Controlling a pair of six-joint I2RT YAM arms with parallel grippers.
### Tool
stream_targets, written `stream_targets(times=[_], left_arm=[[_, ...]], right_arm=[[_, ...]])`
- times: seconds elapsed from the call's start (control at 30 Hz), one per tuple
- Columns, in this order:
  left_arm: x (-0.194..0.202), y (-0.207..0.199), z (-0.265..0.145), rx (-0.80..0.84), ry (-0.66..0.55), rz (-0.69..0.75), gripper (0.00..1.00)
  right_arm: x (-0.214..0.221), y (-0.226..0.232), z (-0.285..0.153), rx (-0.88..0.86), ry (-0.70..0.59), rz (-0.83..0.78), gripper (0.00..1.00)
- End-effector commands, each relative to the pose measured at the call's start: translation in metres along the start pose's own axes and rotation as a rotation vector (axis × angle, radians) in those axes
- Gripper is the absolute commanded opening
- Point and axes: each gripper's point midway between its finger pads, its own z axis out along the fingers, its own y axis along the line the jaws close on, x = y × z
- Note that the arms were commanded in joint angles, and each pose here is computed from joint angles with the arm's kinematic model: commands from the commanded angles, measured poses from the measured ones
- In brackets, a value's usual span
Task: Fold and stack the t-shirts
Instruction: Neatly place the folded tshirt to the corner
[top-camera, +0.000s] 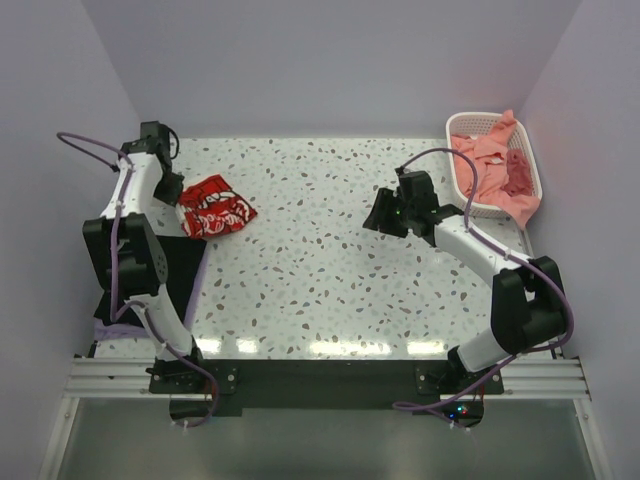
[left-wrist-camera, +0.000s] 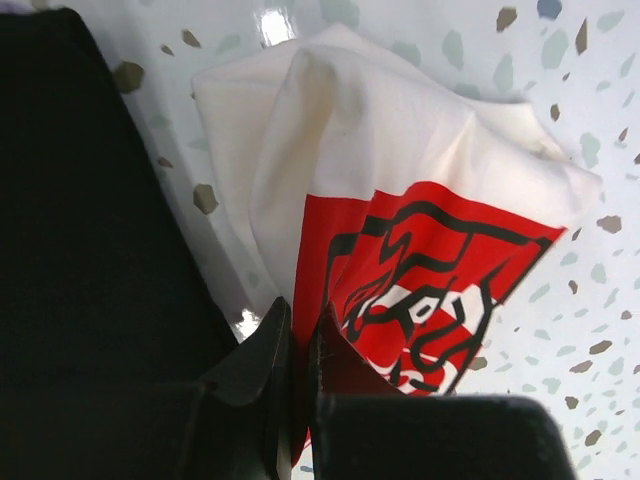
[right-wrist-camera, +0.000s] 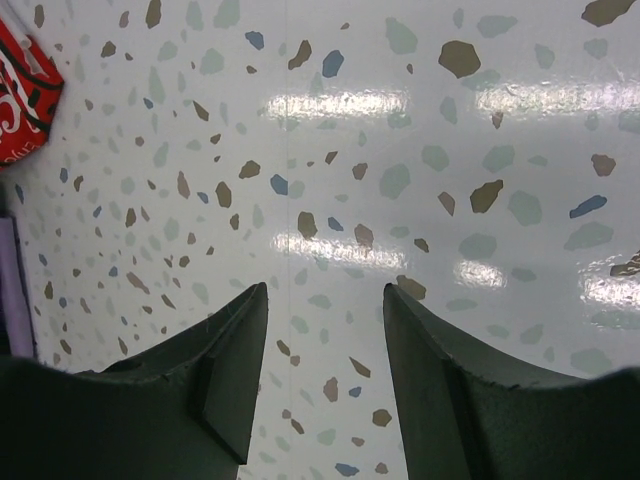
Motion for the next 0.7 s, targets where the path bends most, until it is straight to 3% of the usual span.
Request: stream_targets(times=[0.0, 0.67], left_arm=[[-0.042, 0.01, -0.039, 0.021, -0.102, -0.028, 0.0], [-0.087, 0.036, -0.09, 0.072, -0.159, -0.077, 0.0]], right_arm=[[-0.014, 0.017, -0.01, -0.066, -0.046, -0.001, 0.53], [-0.011, 0.022, -0.031, -0.099, -0.07, 0.01, 0.53]])
